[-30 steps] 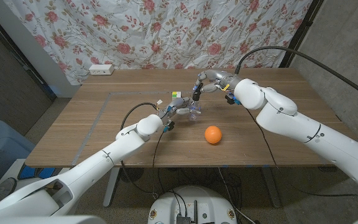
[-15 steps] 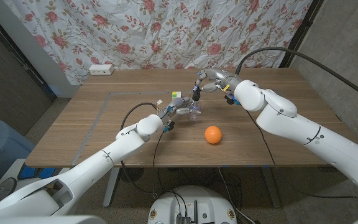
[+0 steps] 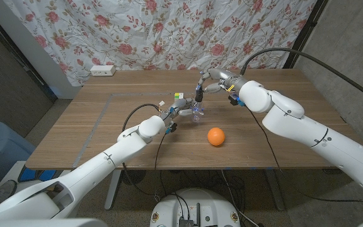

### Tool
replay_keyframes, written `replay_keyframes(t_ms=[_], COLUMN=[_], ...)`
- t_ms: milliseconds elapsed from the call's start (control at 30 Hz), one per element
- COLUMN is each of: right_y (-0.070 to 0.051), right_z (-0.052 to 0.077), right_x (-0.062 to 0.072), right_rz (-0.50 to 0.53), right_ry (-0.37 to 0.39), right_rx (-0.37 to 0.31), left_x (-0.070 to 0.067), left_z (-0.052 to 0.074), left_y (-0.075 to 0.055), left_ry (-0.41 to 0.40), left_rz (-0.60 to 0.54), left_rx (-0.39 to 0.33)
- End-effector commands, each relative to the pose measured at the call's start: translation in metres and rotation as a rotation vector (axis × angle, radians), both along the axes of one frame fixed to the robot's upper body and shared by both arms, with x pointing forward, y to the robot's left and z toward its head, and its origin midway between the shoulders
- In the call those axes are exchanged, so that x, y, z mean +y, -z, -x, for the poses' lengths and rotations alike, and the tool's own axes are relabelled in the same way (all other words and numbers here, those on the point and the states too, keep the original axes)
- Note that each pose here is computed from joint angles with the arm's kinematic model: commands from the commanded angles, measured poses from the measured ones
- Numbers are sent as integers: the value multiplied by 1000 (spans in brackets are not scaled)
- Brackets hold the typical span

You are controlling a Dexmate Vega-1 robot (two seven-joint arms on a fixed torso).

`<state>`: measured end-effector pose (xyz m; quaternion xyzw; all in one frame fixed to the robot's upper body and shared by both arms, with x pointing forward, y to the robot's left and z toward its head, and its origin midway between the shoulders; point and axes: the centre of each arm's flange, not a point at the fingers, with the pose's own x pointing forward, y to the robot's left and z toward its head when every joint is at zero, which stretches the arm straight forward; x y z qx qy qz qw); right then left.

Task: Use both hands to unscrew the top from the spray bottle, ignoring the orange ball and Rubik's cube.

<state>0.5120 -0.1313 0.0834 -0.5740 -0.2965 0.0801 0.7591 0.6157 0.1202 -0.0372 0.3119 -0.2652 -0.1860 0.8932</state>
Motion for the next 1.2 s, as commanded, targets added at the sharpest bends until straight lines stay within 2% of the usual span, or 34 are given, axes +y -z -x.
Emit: replay_keyframes(t_ms=[33, 333, 600, 867, 1200], right_y=[-4, -9, -11, -11, -12], right_z=[7, 15, 17, 20, 22], right_x=[-7, -16, -24, -26, -29], right_rz=[-24, -52, -64, -35, -20], right_ry=[-14, -15, -4, 34, 49], right_rx=[-5, -19, 6, -14, 14], left_x=[2, 6, 6, 7, 7], left_z=[4, 9, 12, 13, 15], left_y=[3, 6, 7, 7, 6], left_ry=[-9, -29, -40, -59, -85], left_rz=[9, 26, 36, 53, 61], left_rx=[-6, -26, -39, -57, -70])
